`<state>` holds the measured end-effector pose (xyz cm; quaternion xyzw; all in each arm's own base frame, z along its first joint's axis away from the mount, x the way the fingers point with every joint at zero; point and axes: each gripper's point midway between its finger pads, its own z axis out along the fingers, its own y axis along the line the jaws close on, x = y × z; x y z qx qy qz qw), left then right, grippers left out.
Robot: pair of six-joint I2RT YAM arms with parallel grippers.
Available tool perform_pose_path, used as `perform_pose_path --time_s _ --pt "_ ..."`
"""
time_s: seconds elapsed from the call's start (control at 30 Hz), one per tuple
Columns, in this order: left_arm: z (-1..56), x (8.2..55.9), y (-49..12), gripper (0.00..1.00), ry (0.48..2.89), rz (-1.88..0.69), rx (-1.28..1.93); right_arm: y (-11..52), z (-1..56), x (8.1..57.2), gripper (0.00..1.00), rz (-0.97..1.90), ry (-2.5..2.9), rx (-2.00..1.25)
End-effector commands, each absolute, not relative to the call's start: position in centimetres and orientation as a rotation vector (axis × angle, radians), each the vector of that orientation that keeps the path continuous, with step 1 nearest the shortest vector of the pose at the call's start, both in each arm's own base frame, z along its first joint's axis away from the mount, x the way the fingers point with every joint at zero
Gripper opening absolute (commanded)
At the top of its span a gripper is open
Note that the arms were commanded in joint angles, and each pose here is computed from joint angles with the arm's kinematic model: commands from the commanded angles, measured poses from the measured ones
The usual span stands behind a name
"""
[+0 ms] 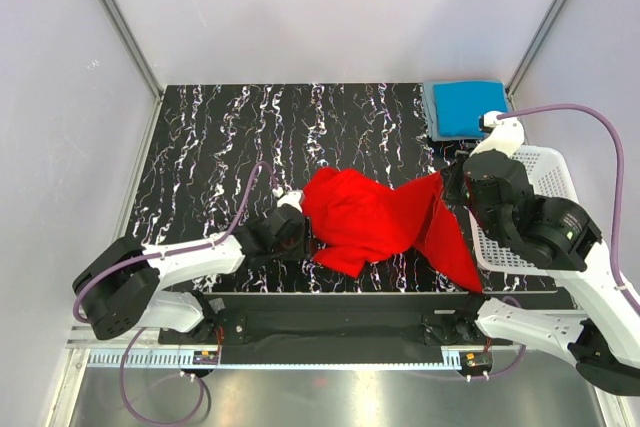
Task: Fold and stack the t-shirts
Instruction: Flatten the tshirt out
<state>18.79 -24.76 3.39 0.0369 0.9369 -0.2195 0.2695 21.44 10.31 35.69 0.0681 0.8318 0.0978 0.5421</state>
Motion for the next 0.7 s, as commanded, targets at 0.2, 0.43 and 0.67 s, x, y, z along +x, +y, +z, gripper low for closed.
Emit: perform_pose_path --time_s 0.2,0.43,0.67 --pt "3.5 19.4 -26.0 0.47 2.495 -0.664 0.083 10.2 37.0 22.0 0.00 0.245 1.923 0.191" --pt "3.4 19.9 -26.6 0.43 2.495 -0.659 0.095 10.4 36.8 22.2 0.00 0.241 1.927 0.187" --pt "4.0 20.8 -26.7 0.27 2.484 -0.612 0.112 10.3 36.4 22.0 0.00 0.240 1.933 0.187"
